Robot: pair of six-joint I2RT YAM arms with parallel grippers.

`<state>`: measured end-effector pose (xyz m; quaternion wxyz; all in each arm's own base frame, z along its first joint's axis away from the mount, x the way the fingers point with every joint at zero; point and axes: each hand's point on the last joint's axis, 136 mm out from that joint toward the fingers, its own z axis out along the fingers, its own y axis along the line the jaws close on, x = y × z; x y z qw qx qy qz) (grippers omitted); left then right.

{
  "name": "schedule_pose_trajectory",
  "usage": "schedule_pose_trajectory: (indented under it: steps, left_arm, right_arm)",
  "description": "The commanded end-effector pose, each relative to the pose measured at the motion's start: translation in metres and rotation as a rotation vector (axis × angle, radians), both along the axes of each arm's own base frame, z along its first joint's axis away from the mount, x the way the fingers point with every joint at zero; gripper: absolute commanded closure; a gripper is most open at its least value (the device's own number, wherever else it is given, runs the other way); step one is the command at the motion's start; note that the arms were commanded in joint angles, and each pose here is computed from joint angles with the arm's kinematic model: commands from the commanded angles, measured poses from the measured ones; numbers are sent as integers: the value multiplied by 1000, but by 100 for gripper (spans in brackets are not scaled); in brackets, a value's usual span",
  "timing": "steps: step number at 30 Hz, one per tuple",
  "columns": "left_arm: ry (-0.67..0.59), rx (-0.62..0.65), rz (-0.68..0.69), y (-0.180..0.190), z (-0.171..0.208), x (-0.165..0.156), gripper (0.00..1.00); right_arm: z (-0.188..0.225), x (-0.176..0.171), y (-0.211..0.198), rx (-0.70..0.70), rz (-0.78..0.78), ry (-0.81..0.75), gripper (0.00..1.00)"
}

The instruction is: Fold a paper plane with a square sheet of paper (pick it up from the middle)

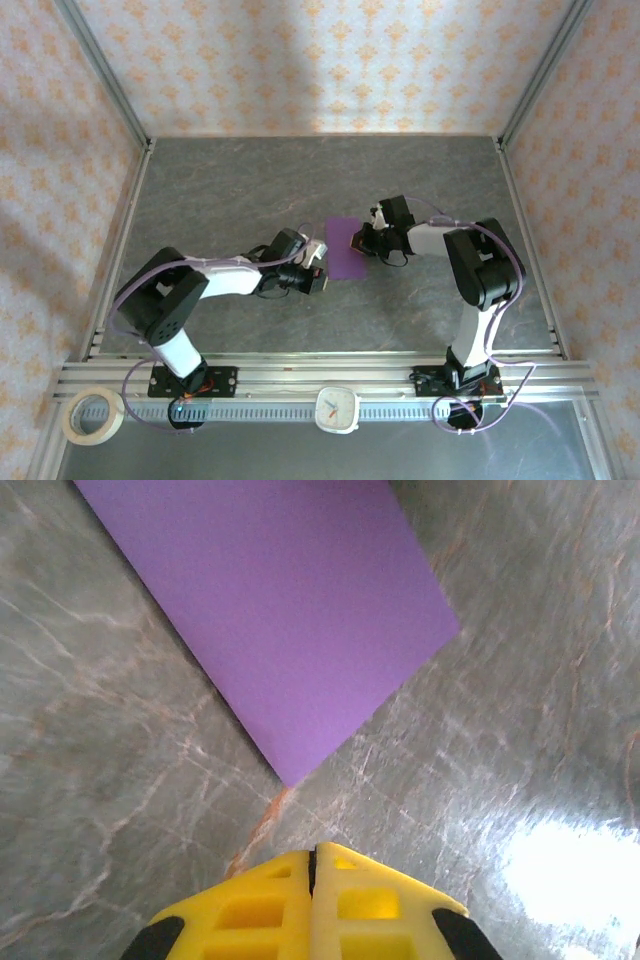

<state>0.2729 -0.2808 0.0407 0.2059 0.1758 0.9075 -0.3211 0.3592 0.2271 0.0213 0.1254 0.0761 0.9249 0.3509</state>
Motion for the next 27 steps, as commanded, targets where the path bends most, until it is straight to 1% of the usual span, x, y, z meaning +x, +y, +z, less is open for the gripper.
schedule_pose_trajectory:
  steps: [1, 3, 4, 5, 7, 8, 10, 11, 13, 14, 18, 21, 25, 27]
  left_arm:
    - [-123, 10, 112, 8, 30, 28, 100]
    - [-167, -16, 176, 12, 47, 44, 100]
    - [-186, -46, 215, 15, 57, 55, 100]
    - [-194, -83, 242, 17, 66, 65, 100]
    - [-172, -159, 261, 15, 80, 83, 100]
    - [-147, -193, 266, 13, 84, 93, 100]
    - [-114, -259, 242, 3, 90, 107, 100]
    - [-97, -262, 237, -2, 89, 115, 100]
    - [-83, -252, 232, -8, 84, 128, 100]
    - [-74, -243, 233, -12, 81, 135, 100]
    - [41, -169, 214, -25, 45, 154, 100]
    - [104, -161, 216, -32, 26, 161, 99]
    - [186, -94, 232, -32, -3, 166, 99]
    - [200, -86, 231, -33, -10, 166, 98]
  right_arm:
    - [-11, -22, -10, -114, 27, 50, 93]
    - [20, -13, -1, -64, 41, -42, 85]
    - [34, -9, 0, -43, 28, -86, 79]
    - [48, -5, -2, -36, 2, -127, 75]
    - [64, 0, -13, -47, -75, -173, 68]
    - [68, 0, -20, -46, -120, -173, 66]
    - [68, -7, -25, -13, -154, -141, 65]
    - [68, -12, -26, 7, -167, -124, 64]
    - [59, -21, -33, 16, -212, -75, 62]
    - [55, -27, -33, 29, -210, -52, 61]
    - [44, -47, -30, 72, -208, 32, 61]
    - [35, -59, -33, 70, -215, 79, 62]
    - [25, -71, -36, 83, -236, 123, 62]
    - [20, -77, -36, 73, -230, 144, 62]
